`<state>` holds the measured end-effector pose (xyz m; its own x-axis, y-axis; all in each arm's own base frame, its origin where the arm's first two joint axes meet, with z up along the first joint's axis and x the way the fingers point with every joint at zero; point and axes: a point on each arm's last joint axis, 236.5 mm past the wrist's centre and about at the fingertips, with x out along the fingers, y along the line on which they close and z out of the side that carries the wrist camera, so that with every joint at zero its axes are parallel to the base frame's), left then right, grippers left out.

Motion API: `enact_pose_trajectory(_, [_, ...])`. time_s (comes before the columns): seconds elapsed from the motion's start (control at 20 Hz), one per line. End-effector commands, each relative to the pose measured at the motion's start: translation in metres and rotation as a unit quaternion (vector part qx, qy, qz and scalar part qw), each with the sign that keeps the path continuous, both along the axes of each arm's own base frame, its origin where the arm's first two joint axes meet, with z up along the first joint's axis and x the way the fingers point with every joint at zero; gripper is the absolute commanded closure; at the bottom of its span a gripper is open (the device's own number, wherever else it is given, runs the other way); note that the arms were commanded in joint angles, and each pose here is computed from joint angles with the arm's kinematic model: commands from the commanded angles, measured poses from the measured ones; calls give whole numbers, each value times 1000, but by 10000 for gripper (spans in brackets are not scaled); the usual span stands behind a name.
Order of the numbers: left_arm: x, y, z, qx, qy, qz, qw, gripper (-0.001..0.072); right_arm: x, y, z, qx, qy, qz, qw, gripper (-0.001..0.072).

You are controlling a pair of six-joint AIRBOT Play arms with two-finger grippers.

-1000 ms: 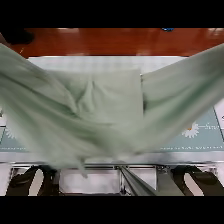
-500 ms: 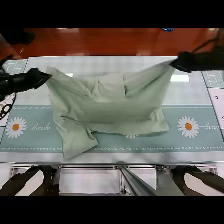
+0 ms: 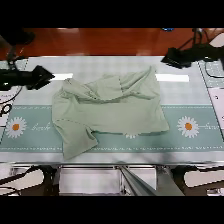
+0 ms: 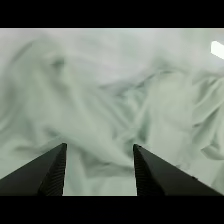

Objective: Fold the shirts.

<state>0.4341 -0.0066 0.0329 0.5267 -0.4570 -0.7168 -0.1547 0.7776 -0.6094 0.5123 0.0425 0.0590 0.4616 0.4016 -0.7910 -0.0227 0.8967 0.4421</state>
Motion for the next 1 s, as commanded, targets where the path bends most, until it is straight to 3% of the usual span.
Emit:
enact_pose_trajectory(0.0, [-67, 51, -22, -6, 104, 5, 995, 199, -73, -63, -31, -64, 129, 12, 989, 301])
enact_pose_trajectory(0.4, [-181, 26, -119, -166, 234, 117, 951, 199, -191, -61, -93, 114, 82, -185, 973, 301])
enact_pose_trajectory(0.55, [-182, 26, -126, -157, 231, 119, 953, 199, -217, -50, -96, 120, 89, -163, 975, 301])
enact_pose_trajectory(0.95, [-163, -8, -147, -156, 247, 93, 952, 202, -212, -54, -94, 113, 76, -169, 976, 302])
